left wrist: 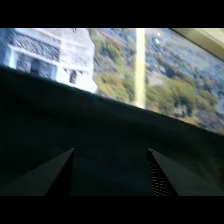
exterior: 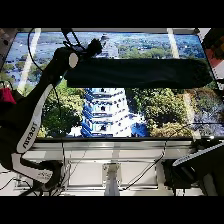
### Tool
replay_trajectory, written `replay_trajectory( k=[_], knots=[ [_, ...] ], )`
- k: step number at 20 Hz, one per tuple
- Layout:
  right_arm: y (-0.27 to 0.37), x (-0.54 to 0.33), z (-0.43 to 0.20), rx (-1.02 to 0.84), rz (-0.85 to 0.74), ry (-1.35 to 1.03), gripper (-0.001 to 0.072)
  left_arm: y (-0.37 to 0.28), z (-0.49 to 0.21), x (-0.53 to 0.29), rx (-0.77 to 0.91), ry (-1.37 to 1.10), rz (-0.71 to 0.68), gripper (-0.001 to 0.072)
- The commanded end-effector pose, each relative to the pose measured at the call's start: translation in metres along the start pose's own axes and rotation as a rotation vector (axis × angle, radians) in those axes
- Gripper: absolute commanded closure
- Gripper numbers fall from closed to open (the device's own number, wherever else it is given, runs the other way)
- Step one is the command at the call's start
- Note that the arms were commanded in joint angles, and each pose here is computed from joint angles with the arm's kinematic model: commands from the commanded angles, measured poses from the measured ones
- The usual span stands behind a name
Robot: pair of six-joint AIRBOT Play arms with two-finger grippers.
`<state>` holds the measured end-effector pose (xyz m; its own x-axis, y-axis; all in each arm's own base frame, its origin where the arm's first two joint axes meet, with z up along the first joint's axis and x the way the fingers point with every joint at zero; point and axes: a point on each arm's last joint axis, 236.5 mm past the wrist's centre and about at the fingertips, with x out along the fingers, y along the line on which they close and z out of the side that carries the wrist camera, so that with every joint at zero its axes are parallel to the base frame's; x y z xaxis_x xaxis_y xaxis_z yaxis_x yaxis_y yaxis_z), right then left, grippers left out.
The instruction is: Fold the clothes and pants, and hang the long-sleeved shirts on hangers.
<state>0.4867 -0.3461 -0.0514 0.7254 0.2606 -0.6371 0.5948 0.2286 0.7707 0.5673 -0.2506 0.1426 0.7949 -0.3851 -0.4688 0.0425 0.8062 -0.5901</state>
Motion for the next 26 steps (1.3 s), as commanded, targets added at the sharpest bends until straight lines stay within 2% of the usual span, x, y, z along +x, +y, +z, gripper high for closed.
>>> replay_trajectory(
  k=[1, 4, 9, 11, 12, 13, 14, 20, 21, 22, 23, 26],
  knots=[
    [0.004, 0.032, -0.006, -0.064, 0.002, -0.001, 0.0164, -0.001, -0.011, 0.005, -0.119, 0.056, -0.032, 0.0171],
    [0.014, 0.046, 0.001, -0.095, -0.008, -0.062, 0.0165, 0.027, -0.012, 0.009, -0.149, 0.093, 0.025, 0.0171],
    [0.007, 0.054, 0.003, -0.149, -0.076, -0.087, 0.0175, 0.12, -0.056, -0.005, -0.226, 0.382, 0.231, 0.0172],
    [0.01, 0.055, 0.003, -0.143, -0.063, -0.089, 0.0177, 0.148, -0.062, -0.012, -0.271, 0.456, 0.262, 0.0172],
    [0.012, 0.055, 0.003, -0.139, -0.056, -0.088, 0.0211, 0.157, -0.062, -0.014, -0.297, 0.48, 0.258, 0.0172],
    [0.014, 0.055, 0.002, -0.133, -0.045, -0.086, 0.0323, 0.167, -0.064, -0.016, -0.317, 0.509, 0.248, 0.0172],
    [0.015, 0.055, 0.002, -0.13, -0.04, -0.086, 0.0344, 0.176, -0.067, -0.019, -0.334, 0.542, 0.242, 0.0172],
    [0.017, 0.058, -0.009, -0.134, -0.04, -0.048, 0.0323, 0.224, -0.108, -0.017, -0.387, 0.715, 0.291, 0.0173],
    [0.018, 0.059, -0.012, -0.135, -0.04, -0.036, 0.0323, 0.23, -0.11, -0.009, -0.395, 0.7, 0.295, 0.0253],
    [0.018, 0.059, -0.014, -0.134, -0.038, -0.029, 0.0323, 0.236, -0.107, 0.0, -0.394, 0.667, 0.297, 0.046],
    [0.02, 0.059, -0.016, -0.129, -0.029, -0.02, 0.0323, 0.238, -0.098, 0.008, -0.389, 0.614, 0.29, 0.0557],
    [0.022, 0.059, -0.02, -0.123, -0.019, -0.003, 0.0323, 0.232, -0.052, 0.02, -0.372, 0.428, 0.248, 0.0555]
  ],
)
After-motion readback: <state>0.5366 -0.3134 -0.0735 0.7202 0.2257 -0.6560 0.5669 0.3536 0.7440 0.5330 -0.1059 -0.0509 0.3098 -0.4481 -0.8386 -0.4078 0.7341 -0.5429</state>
